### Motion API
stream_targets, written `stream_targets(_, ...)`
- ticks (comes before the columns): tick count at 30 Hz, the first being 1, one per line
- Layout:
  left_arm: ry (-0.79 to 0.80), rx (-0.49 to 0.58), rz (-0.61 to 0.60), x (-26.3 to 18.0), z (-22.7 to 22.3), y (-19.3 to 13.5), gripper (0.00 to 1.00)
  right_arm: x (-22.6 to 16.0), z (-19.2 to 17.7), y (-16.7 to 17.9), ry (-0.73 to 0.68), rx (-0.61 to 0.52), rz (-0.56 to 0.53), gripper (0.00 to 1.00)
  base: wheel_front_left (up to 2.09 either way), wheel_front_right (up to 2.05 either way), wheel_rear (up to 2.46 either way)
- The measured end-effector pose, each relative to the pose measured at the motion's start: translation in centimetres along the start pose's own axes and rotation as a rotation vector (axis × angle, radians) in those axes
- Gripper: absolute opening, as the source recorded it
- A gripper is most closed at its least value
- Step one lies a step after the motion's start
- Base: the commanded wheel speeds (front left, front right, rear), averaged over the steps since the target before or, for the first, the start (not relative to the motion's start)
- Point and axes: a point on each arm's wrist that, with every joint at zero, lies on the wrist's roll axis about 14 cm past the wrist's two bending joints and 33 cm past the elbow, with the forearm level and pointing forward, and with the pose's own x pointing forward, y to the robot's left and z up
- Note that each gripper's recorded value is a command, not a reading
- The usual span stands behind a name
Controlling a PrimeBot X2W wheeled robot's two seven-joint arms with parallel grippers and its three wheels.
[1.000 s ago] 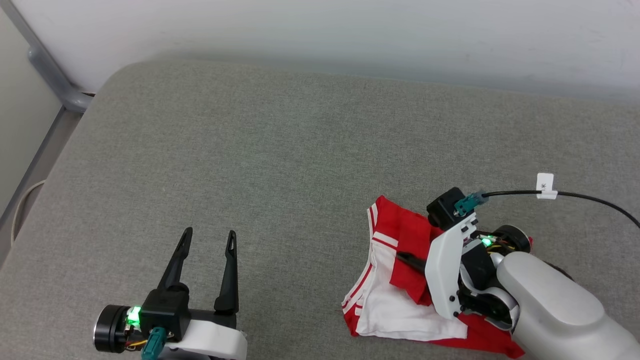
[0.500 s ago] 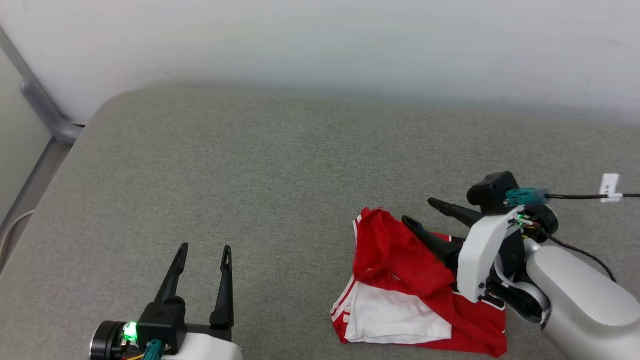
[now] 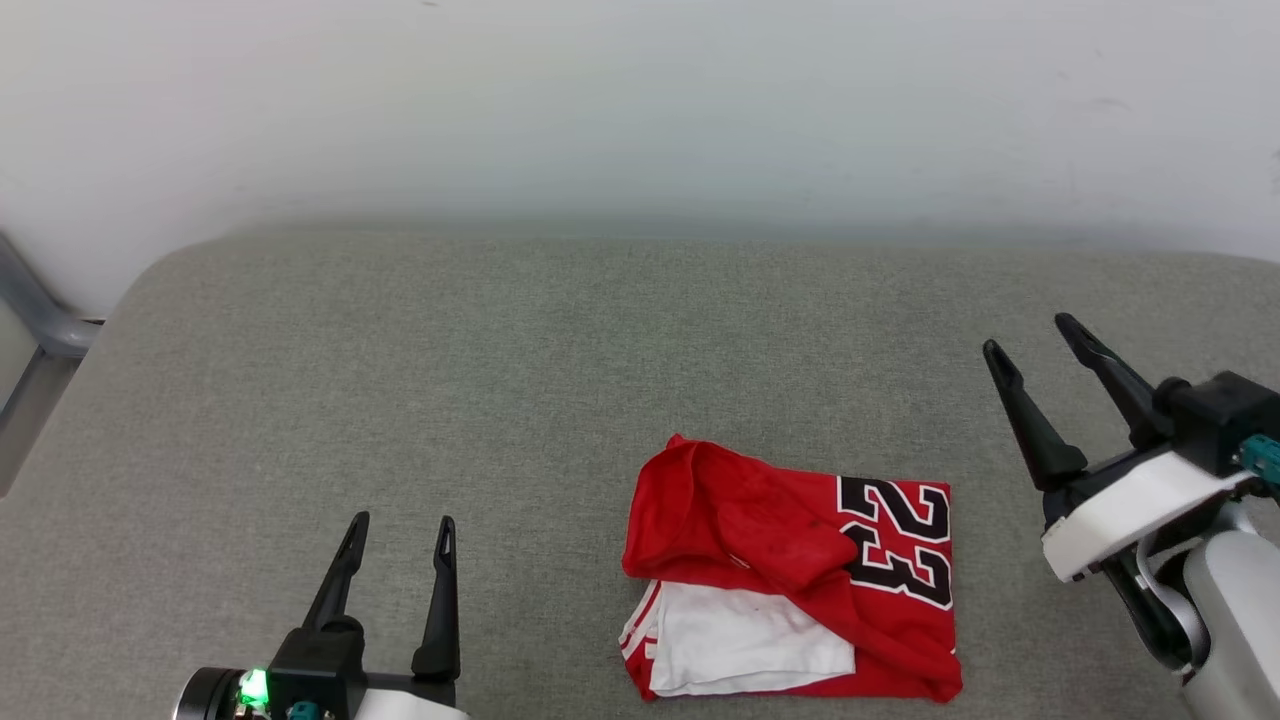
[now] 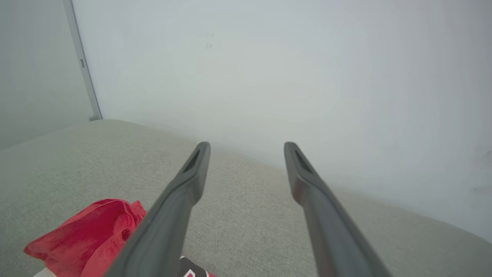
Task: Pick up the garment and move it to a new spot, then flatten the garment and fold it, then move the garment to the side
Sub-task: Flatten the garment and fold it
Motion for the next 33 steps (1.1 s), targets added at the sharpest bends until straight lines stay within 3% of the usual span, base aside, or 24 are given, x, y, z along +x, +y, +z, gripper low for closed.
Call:
stream_targets(9,-0.001,0.000,-0.029,0.0,0.0,-0.6,1.00,-4.8,1.8,-2.0,-0.130,-0.022,-0.211,1.00,0.00,0.00,0.00)
stream_targets(16,-0.011,0.001,-0.041,-0.1,0.3,-0.8,1.00,-8.5,0.4,-1.3,-0.121,0.042,-0.320,1.00,0.00,0.00,0.00)
stream_targets(33,0.000,0.001,-0.039,-1.0,0.1,-0.6,1.00,-10.9,-1.5,1.3,-0.063,0.075,-0.326,1.00,0.00,0.00,0.00)
